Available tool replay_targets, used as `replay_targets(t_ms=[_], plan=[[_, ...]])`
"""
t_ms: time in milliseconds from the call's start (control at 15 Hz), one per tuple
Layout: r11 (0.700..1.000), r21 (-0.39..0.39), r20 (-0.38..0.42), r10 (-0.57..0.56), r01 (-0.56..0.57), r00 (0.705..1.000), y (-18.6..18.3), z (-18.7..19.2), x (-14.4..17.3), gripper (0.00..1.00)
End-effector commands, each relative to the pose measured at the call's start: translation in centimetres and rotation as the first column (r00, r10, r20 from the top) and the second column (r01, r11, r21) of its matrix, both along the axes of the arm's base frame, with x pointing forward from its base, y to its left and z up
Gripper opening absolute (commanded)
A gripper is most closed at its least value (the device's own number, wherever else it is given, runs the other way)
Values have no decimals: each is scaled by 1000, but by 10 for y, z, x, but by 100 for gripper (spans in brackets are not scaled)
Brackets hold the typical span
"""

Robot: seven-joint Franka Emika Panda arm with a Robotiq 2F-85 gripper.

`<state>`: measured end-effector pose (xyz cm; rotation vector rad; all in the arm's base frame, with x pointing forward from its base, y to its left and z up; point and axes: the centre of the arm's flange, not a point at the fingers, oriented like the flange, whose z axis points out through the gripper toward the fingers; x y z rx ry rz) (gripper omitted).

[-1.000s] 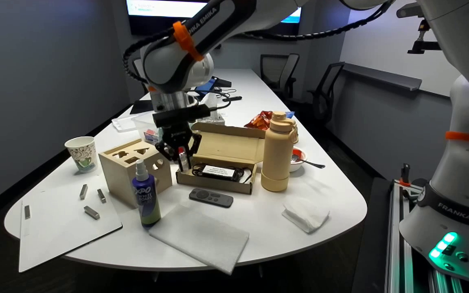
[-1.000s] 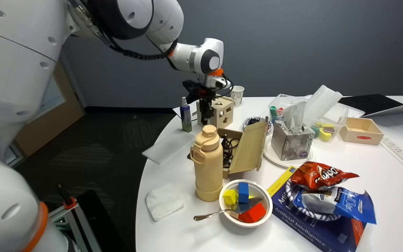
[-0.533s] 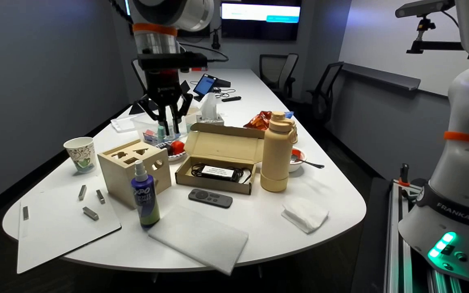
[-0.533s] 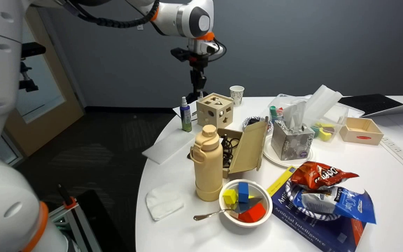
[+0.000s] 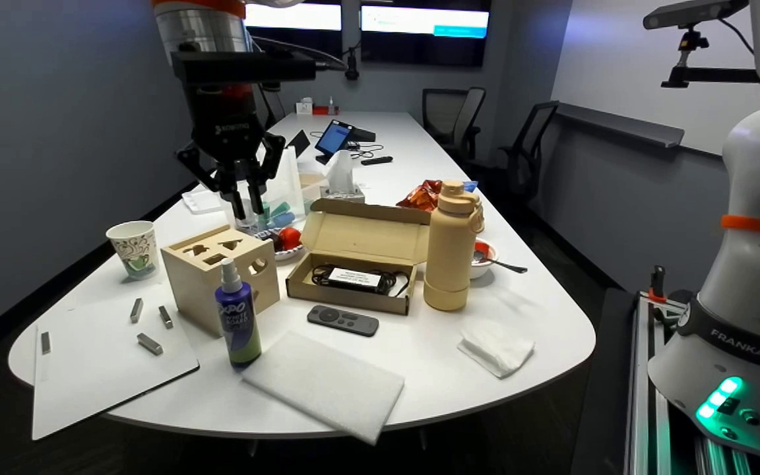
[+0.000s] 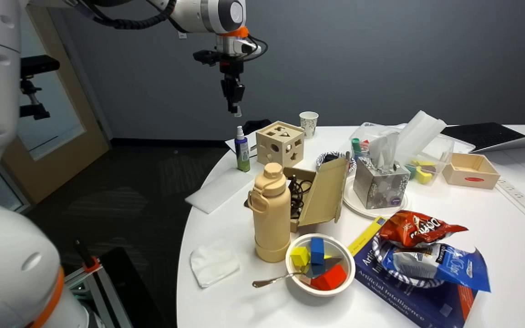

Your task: Put the clear lid on top of the blue bottle.

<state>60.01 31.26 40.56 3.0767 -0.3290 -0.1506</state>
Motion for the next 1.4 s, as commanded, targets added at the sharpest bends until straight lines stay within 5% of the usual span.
replay_targets(t_ms=[0, 1333], plan=[[999, -34, -18, 33, -34, 999, 16, -8, 18, 6], [988, -10, -83, 153, -155, 985, 41, -38, 39, 6]])
